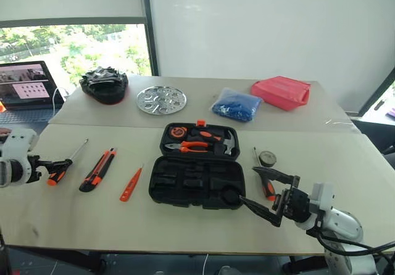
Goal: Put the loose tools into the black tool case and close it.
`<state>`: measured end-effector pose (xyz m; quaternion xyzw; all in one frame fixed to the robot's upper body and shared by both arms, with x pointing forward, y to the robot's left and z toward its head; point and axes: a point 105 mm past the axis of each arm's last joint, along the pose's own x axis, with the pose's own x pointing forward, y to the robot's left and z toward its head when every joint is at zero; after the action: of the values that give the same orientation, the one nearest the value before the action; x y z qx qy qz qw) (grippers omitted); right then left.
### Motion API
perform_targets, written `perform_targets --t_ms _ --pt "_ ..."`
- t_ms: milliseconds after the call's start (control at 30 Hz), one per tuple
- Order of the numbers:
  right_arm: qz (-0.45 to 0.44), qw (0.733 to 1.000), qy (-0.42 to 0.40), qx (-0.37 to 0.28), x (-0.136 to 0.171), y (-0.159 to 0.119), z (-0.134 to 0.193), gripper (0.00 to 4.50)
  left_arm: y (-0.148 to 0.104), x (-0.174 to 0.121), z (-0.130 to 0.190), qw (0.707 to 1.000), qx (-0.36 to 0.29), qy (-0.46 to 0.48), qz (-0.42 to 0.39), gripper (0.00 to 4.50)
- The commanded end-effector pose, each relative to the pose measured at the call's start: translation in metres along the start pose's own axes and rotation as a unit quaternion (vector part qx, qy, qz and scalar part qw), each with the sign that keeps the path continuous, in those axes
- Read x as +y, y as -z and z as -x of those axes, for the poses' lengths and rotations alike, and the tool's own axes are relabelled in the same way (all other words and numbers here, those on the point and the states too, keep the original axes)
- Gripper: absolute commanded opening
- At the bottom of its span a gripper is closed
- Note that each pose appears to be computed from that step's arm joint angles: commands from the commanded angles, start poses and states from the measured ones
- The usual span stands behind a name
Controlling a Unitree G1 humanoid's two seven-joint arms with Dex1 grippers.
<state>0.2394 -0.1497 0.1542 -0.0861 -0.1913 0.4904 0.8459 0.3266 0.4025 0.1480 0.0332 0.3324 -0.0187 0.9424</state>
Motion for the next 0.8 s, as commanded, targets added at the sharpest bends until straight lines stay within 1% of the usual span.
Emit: perform_targets --t_ms 33,133,167,200,233,300,367,400,500,533,567,633,667,700,733,800 --pt "0.030 0.999 0.008 -0.004 -0.003 -0.011 0.004 4.45 -0.006 0.004 -0.003 1.000 -0.003 -0.002 -0.008 4.50" --pt "0.032 0.999 0.010 0.000 -0.001 -0.012 0.006 4.50 -0.004 0.003 -0.011 1.000 0.001 0.002 0.001 3.76" --pt "0.033 0.999 0.012 0.001 -0.001 -0.012 0.007 4.50 -0.002 0.003 -0.013 1.000 0.005 0.002 0.004 3.36" --pt "0.034 0.999 0.012 0.003 -0.002 -0.012 0.008 4.50 0.000 0.004 -0.015 1.000 0.009 -0.001 0.005 3.08" --pt "0.035 0.999 0.013 0.005 -0.002 -0.012 0.009 4.50 0.002 0.005 -0.016 1.000 0.011 -0.003 0.005 2.62" --pt "0.040 0.999 0.018 0.009 -0.003 -0.012 0.011 4.50 0.004 0.005 -0.016 1.000 0.015 0.002 0.006 1.97" --pt "0.043 0.999 0.023 0.011 -0.005 -0.012 0.013 4.50 0.000 0.007 -0.013 1.000 0.003 0.007 0.010 1.31" --pt "0.043 0.999 0.025 0.012 -0.005 -0.012 0.013 4.50 -0.002 0.009 -0.011 1.000 -0.004 0.006 0.013 0.89" --pt "0.049 0.998 0.030 0.019 -0.005 -0.010 0.016 4.50 -0.032 0.005 0.000 0.994 -0.097 0.042 0.005 0.86" --pt "0.053 0.998 0.036 0.022 -0.007 -0.011 0.019 4.50 -0.046 -0.002 0.006 0.988 -0.137 0.075 -0.018 0.86" --pt "0.059 0.997 0.042 0.028 -0.009 -0.012 0.023 4.50 -0.063 -0.019 0.013 0.973 -0.181 0.126 -0.062 0.86" --pt "0.066 0.996 0.053 0.038 -0.012 -0.015 0.031 4.50 -0.087 -0.056 0.026 0.933 -0.240 0.220 -0.153 0.86" --pt "0.070 0.995 0.057 0.044 -0.013 -0.016 0.036 4.50 -0.094 -0.076 0.030 0.910 -0.254 0.265 -0.192 0.86" --pt "0.072 0.994 0.063 0.050 -0.014 -0.018 0.040 4.50 -0.101 -0.099 0.034 0.881 -0.266 0.311 -0.237 0.86" --pt "0.074 0.994 0.067 0.054 -0.015 -0.019 0.043 4.50 -0.104 -0.114 0.038 0.860 -0.273 0.340 -0.266 0.86" --pt "0.080 0.991 0.081 0.069 -0.018 -0.021 0.054 4.50 -0.101 -0.157 0.033 0.809 -0.247 0.398 -0.355 0.86"
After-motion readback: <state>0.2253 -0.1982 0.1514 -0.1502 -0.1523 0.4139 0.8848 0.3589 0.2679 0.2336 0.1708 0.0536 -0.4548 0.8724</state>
